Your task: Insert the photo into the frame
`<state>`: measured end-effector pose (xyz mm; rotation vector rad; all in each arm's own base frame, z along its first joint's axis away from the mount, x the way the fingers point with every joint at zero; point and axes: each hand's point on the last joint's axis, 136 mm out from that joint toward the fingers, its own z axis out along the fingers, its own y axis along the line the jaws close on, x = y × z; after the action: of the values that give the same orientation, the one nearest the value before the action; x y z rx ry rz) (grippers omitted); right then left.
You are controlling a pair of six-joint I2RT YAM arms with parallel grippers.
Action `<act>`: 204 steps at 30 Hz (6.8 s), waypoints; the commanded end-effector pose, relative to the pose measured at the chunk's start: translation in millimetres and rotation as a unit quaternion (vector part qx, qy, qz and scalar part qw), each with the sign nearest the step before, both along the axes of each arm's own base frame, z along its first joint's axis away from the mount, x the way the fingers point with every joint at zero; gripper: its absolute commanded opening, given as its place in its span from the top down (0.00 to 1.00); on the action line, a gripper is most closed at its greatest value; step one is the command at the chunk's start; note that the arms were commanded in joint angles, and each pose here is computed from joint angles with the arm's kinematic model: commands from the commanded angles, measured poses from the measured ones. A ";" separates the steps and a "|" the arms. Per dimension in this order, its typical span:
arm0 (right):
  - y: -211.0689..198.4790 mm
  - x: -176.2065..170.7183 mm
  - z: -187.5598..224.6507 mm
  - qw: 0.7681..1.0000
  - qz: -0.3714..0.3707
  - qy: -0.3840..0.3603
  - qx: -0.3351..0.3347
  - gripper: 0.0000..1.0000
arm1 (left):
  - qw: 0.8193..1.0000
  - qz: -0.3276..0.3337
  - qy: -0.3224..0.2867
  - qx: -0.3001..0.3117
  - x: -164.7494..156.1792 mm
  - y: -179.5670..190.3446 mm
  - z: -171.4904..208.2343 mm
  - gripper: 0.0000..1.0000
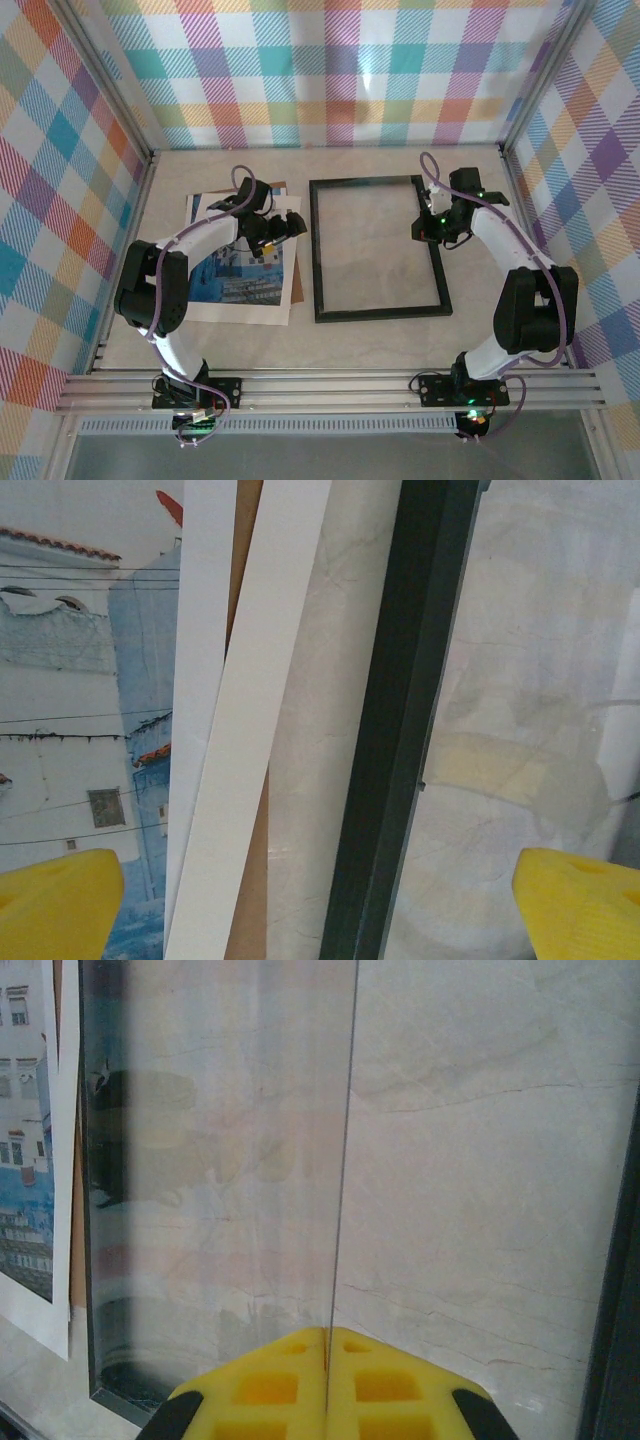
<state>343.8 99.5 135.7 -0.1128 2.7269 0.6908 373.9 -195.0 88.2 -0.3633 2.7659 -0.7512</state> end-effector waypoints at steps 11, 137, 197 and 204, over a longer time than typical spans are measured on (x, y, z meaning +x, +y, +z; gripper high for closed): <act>6.2 1.9 15.6 0.999 0.031 -0.021 0.002 1.00 | 1.000 -0.016 0.011 -0.004 -5.6 -5.5 2.0 0.00; 317.7 -81.1 -116.2 0.996 0.008 0.011 -0.086 0.52 | 0.983 0.161 0.078 0.029 -145.5 138.4 -67.1 0.00; 359.1 -85.2 -32.3 0.986 0.032 -0.031 0.160 0.37 | 0.984 0.150 0.096 0.012 -147.9 131.3 -77.4 0.00; 348.9 -77.3 -25.9 0.983 0.001 -0.025 0.184 0.38 | 0.984 0.149 0.096 0.014 -148.1 131.3 -77.3 0.00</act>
<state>265.5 437.7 74.2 -0.0742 2.5861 1.0054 256.9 -65.2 37.7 -0.7985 2.6721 -0.6715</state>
